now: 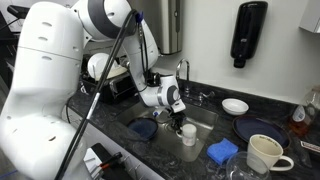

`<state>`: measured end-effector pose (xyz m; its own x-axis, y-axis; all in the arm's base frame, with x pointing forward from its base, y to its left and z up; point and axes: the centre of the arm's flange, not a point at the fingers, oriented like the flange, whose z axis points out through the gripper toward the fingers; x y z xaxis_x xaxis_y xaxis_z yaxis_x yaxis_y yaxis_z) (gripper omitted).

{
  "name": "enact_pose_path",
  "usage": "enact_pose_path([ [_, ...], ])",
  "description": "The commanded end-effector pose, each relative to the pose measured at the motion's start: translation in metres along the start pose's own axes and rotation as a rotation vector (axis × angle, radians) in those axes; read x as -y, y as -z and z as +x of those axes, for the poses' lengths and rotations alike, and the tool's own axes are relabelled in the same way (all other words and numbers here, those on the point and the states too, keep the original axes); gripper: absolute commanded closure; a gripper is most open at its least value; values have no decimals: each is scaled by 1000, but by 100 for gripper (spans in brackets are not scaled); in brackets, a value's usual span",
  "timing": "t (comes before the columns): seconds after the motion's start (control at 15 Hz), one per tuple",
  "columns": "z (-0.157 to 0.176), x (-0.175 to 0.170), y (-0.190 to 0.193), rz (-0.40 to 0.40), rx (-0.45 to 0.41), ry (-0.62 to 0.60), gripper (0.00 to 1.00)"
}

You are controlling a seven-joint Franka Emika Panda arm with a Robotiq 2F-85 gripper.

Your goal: Pick up the cup from the sink and put it on the counter

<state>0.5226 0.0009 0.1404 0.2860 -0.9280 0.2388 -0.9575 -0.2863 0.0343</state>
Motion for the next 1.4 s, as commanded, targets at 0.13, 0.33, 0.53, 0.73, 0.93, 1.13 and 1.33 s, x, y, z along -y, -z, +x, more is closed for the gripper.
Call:
enact_pose_path([
  [0.13,2,-5,15,5,-28,-17,95],
  [0.33,2,-9,29,6,-41,-29,95],
  [0.53,-4,-19,45,26,-50,-22,95],
  [0.73,-10,-30,63,46,-41,0,95],
  [0.93,-14,-40,84,68,-34,24,95],
  [1.13,-22,-48,105,88,-16,74,95],
  [1.33,-38,-54,124,107,7,158,95],
])
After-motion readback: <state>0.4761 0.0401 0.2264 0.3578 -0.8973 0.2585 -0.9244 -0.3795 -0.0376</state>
